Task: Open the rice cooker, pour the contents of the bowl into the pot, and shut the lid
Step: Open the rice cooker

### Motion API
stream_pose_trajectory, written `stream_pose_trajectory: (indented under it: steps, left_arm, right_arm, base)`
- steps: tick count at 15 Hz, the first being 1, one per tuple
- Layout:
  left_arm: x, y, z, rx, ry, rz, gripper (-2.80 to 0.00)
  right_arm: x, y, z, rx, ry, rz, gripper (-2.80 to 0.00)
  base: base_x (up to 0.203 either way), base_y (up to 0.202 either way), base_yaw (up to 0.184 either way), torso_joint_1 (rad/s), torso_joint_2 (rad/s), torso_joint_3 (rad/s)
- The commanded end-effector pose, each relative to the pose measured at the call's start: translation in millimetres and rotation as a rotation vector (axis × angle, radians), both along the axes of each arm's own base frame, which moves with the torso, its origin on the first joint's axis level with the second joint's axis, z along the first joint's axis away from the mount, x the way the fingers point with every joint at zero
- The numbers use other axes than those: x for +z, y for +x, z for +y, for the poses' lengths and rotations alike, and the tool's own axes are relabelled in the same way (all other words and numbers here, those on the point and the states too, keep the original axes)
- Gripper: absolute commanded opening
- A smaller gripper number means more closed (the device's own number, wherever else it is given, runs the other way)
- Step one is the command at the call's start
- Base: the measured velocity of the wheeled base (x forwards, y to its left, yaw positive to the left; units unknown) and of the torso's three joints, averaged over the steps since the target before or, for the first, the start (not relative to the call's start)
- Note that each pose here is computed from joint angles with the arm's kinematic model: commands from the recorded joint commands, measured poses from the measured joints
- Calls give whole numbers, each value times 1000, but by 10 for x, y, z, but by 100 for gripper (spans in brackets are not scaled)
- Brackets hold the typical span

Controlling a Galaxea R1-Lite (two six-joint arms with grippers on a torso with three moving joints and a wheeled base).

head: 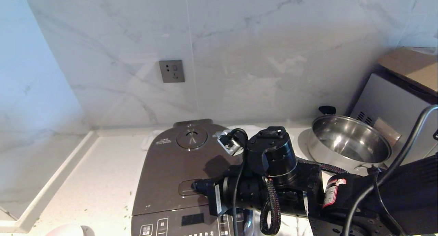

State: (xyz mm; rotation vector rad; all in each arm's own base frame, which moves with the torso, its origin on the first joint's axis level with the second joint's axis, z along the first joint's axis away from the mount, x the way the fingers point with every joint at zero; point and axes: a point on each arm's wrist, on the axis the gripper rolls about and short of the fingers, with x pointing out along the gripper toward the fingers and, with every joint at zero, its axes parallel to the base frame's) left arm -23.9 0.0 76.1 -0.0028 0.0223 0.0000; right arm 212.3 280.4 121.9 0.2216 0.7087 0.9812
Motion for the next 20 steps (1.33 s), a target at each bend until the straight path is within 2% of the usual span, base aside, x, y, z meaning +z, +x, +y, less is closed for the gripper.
stream_pose_trajectory:
  steps: [1, 3, 6, 9, 11, 20]
  left_arm:
    - [1, 1, 0, 0, 0, 1, -280]
    - [0, 1, 0, 0, 0, 2, -280]
    - [0, 0, 0, 0, 0, 0, -280]
    - [1, 0, 0, 0, 0, 0, -280]
    - [1, 1, 0, 0, 0, 1, -280]
    - [1, 1, 0, 0, 0, 1, -280]
  right_arm:
    - [135, 0, -18, -3, 35, -27, -280]
    - [279, -21, -46, -6, 63, -50, -280]
    - [423, -47, -64, -6, 59, -50, -280]
    - [513, -32, -56, -21, -15, -2, -280]
    - [506, -9, -45, -40, -53, 13, -280]
    - [343, 187, 162, -55, -53, 60, -280]
  base:
    - [0, 0, 0, 0, 0, 0]
    - [0, 0, 0, 0, 0, 0]
    - [0, 0, 0, 0, 0, 0]
    - [0, 0, 0, 0, 0, 0]
    - [0, 0, 0, 0, 0, 0]
    - [0, 0, 0, 0, 0, 0]
